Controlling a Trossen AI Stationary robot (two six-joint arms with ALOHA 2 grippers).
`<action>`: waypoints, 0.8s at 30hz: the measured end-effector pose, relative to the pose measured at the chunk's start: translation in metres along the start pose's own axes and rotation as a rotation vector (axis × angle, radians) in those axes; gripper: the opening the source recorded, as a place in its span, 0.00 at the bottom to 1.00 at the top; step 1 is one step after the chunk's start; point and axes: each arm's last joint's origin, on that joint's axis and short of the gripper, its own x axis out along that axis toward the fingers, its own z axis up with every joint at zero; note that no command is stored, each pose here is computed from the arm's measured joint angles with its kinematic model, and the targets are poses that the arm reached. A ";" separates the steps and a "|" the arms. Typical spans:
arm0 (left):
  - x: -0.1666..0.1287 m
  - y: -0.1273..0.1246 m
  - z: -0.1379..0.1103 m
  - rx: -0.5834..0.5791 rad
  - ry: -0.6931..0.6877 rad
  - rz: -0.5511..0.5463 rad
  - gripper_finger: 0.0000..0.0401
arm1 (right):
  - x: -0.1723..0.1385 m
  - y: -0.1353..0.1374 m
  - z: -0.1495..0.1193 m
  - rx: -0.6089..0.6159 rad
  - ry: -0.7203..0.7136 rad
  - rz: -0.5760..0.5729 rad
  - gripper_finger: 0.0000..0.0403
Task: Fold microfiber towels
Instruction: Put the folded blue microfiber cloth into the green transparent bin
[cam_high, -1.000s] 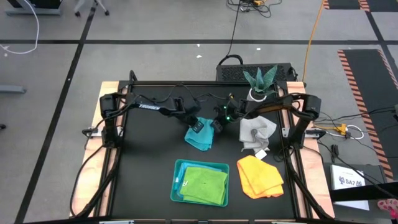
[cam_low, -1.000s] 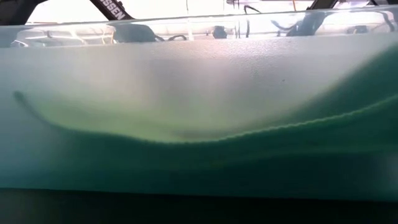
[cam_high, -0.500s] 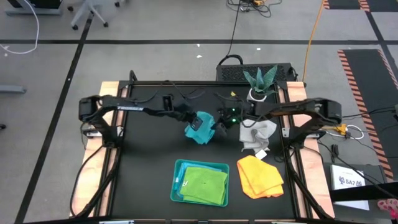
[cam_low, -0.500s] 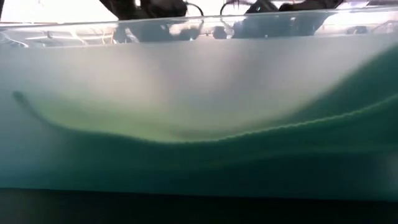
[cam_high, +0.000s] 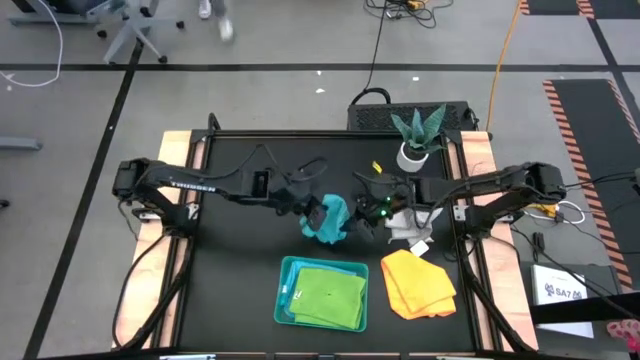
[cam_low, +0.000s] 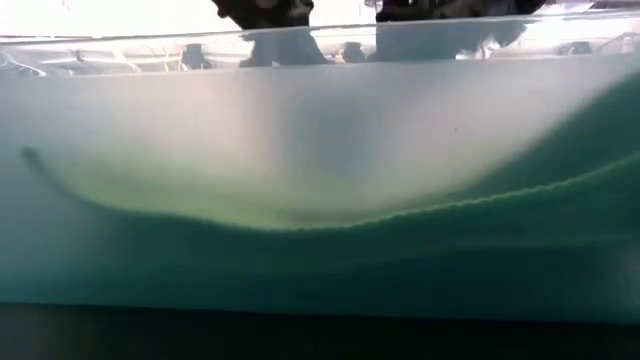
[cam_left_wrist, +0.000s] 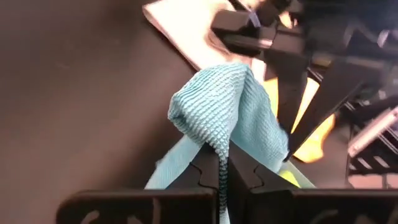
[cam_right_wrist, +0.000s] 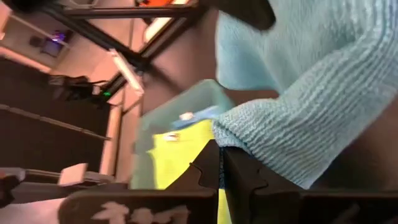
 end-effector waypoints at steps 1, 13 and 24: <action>-0.002 -0.005 -0.003 0.002 0.008 0.003 0.01 | 0.001 0.006 -0.001 -0.007 -0.002 0.005 0.00; -0.037 -0.070 -0.029 0.048 0.076 -0.053 0.00 | 0.004 0.077 -0.013 -0.074 0.001 0.041 0.00; -0.050 -0.089 -0.050 0.142 0.154 -0.090 0.00 | 0.031 0.101 -0.048 0.064 -0.087 -0.017 0.00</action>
